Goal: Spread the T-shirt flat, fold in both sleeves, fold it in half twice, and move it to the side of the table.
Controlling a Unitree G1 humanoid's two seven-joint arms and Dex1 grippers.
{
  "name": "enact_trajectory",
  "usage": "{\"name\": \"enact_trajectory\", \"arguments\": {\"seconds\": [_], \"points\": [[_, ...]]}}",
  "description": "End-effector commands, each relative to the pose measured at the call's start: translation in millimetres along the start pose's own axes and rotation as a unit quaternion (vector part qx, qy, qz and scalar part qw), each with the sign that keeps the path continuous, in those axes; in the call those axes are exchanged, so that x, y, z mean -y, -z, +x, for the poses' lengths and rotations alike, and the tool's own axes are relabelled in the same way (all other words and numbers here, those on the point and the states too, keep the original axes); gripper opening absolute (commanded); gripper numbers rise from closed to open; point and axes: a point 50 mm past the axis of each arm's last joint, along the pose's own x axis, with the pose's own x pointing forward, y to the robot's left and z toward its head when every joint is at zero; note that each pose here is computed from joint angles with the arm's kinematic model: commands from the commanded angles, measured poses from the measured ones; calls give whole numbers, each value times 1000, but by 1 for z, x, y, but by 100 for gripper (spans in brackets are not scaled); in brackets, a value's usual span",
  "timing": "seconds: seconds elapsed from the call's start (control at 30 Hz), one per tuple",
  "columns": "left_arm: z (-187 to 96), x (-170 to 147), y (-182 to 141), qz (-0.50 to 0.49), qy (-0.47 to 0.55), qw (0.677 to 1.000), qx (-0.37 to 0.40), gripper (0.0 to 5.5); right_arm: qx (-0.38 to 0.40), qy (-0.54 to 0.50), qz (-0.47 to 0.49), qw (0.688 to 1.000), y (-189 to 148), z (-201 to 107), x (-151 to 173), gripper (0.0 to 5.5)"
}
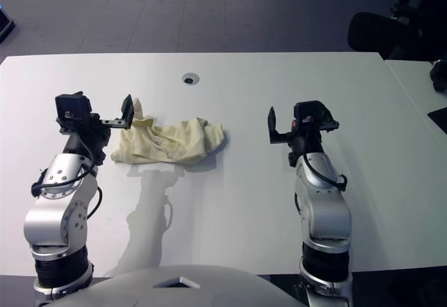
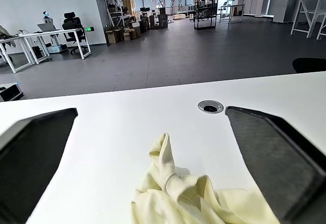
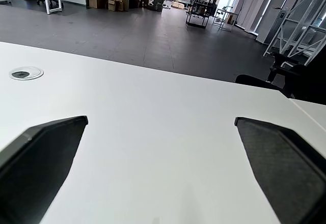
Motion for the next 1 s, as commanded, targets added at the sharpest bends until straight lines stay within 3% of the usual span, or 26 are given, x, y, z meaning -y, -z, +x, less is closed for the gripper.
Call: {"name": "enact_trajectory", "arguments": {"seconds": [0.03,0.6,0.73,0.87,1.0], "points": [[0,-1,1,3,-11,1000,1,540,3,-6,-4,1000,-3,3,0,537],[0,-1,0,10,-10,1000,4,540,4,-11,-6,1000,-3,3,-3,537],[6,-10,10,131,5,991,-30,540,4,-12,-5,1000,-3,4,-3,537],[12,-5,43,267,97,953,-108,540,5,-11,-3,1000,-3,3,-4,537],[16,12,62,292,168,932,-132,540,8,-13,-3,1000,-4,5,-6,537]]}}
